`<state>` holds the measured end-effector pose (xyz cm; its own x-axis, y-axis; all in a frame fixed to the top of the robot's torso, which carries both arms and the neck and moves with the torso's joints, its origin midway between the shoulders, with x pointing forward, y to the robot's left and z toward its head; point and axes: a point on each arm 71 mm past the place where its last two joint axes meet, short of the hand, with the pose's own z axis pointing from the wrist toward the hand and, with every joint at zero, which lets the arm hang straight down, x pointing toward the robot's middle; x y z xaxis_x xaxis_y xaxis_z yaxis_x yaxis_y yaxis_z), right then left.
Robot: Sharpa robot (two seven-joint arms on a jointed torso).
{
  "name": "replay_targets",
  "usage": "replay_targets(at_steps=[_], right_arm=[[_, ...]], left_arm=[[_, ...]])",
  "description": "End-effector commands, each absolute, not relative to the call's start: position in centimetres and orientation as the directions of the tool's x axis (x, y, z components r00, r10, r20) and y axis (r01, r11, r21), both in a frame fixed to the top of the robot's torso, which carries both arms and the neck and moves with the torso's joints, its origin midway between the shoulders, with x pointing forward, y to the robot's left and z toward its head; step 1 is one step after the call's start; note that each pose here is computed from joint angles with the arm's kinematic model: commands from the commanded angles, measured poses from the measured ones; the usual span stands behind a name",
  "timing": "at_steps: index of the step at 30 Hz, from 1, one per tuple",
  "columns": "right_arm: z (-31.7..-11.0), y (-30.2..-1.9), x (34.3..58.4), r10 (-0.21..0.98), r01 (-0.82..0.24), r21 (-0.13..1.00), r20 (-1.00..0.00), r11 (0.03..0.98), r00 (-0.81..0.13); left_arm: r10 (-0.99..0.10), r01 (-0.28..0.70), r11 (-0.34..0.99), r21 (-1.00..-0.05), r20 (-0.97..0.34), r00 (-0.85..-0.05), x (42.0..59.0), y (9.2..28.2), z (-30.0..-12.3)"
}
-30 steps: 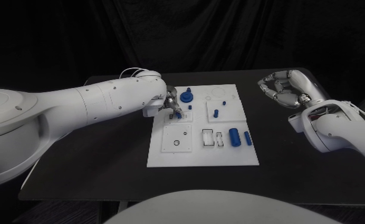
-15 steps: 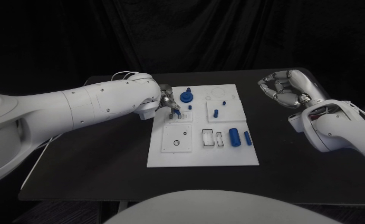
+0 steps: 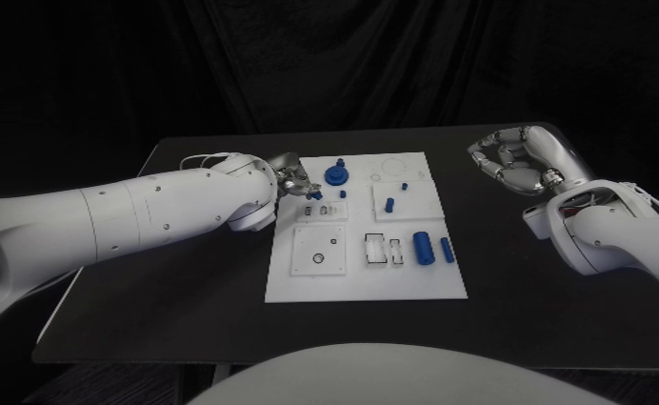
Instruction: Assemble the parts on the task board
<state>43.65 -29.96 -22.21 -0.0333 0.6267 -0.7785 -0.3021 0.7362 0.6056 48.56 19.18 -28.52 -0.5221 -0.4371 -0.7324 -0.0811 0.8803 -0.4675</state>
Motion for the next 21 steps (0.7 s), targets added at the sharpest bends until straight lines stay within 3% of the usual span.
replay_targets(at_steps=[1,13,21], right_arm=[[-22.3,-30.1,43.6,0.626,-0.294,0.605,-0.779,0.74,-0.027],[-22.3,-30.1,43.5,0.627,-0.296,0.604,-0.779,0.74,-0.025],[-22.3,-30.1,43.5,0.627,-0.297,0.604,-0.779,0.739,-0.024]], left_arm=[[-0.504,0.016,0.841,-0.542,-0.792,-0.345,48.4,19.0,-27.7],[-0.586,0.083,0.79,-0.607,-0.788,-0.186,45.9,19.8,-29.9],[-0.597,0.094,0.781,-0.618,-0.782,-0.177,44.9,19.7,-30.8]])
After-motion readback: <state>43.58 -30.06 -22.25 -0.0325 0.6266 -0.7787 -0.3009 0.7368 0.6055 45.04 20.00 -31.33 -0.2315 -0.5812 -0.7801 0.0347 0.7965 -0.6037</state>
